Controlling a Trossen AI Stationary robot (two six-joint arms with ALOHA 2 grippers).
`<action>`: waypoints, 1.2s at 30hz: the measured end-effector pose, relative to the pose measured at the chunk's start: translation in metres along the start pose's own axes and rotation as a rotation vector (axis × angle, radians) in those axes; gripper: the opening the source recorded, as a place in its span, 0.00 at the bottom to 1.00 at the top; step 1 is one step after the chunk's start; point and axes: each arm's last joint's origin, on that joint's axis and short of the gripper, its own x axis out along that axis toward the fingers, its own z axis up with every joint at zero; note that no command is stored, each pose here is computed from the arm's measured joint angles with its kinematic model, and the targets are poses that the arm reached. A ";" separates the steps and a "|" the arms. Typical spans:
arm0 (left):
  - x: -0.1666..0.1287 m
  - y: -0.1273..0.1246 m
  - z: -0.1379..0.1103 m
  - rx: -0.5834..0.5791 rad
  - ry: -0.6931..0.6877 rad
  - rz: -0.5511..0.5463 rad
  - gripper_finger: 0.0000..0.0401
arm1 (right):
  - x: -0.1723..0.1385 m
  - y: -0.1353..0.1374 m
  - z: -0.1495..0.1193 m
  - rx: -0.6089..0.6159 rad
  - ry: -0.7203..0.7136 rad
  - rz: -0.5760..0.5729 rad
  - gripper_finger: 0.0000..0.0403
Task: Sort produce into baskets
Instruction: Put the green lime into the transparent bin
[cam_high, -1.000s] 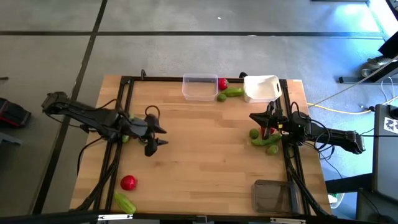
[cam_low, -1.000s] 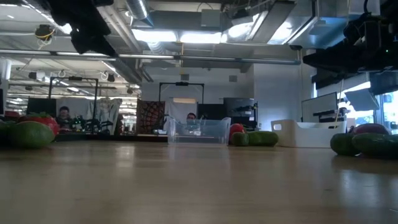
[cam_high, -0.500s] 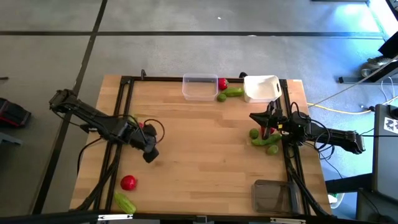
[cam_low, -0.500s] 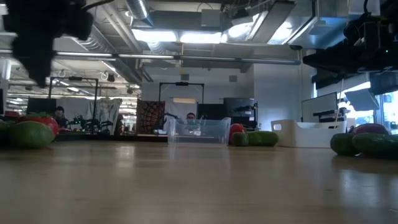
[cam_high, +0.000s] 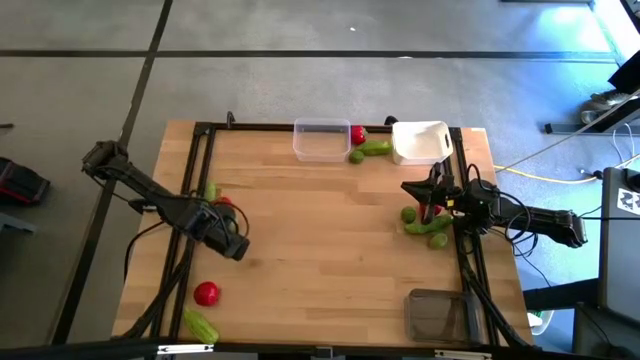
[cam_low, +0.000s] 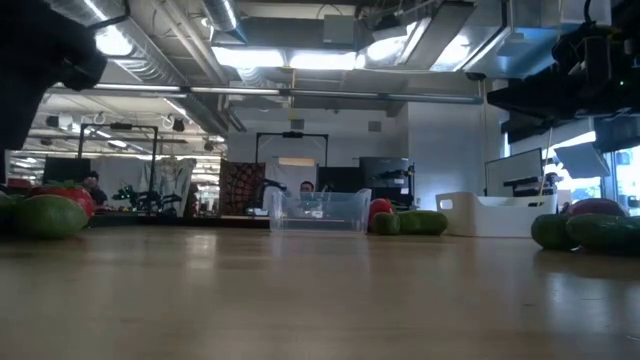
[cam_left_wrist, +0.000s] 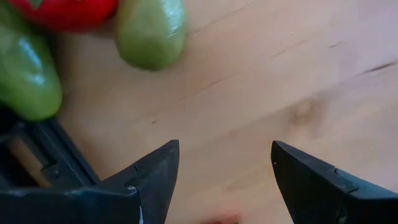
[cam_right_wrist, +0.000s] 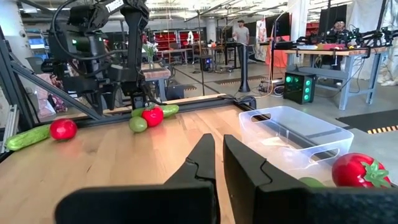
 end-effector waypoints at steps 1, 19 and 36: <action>0.001 0.001 -0.001 -0.013 0.003 0.007 0.62 | 0.000 0.000 0.000 0.000 0.000 0.000 0.05; 0.025 0.018 0.001 -0.109 -0.110 0.086 0.62 | 0.000 -0.001 -0.003 -0.001 0.026 -0.016 0.05; 0.039 0.025 0.017 -0.116 -0.339 0.093 0.62 | 0.000 -0.001 -0.002 -0.002 0.024 -0.027 0.05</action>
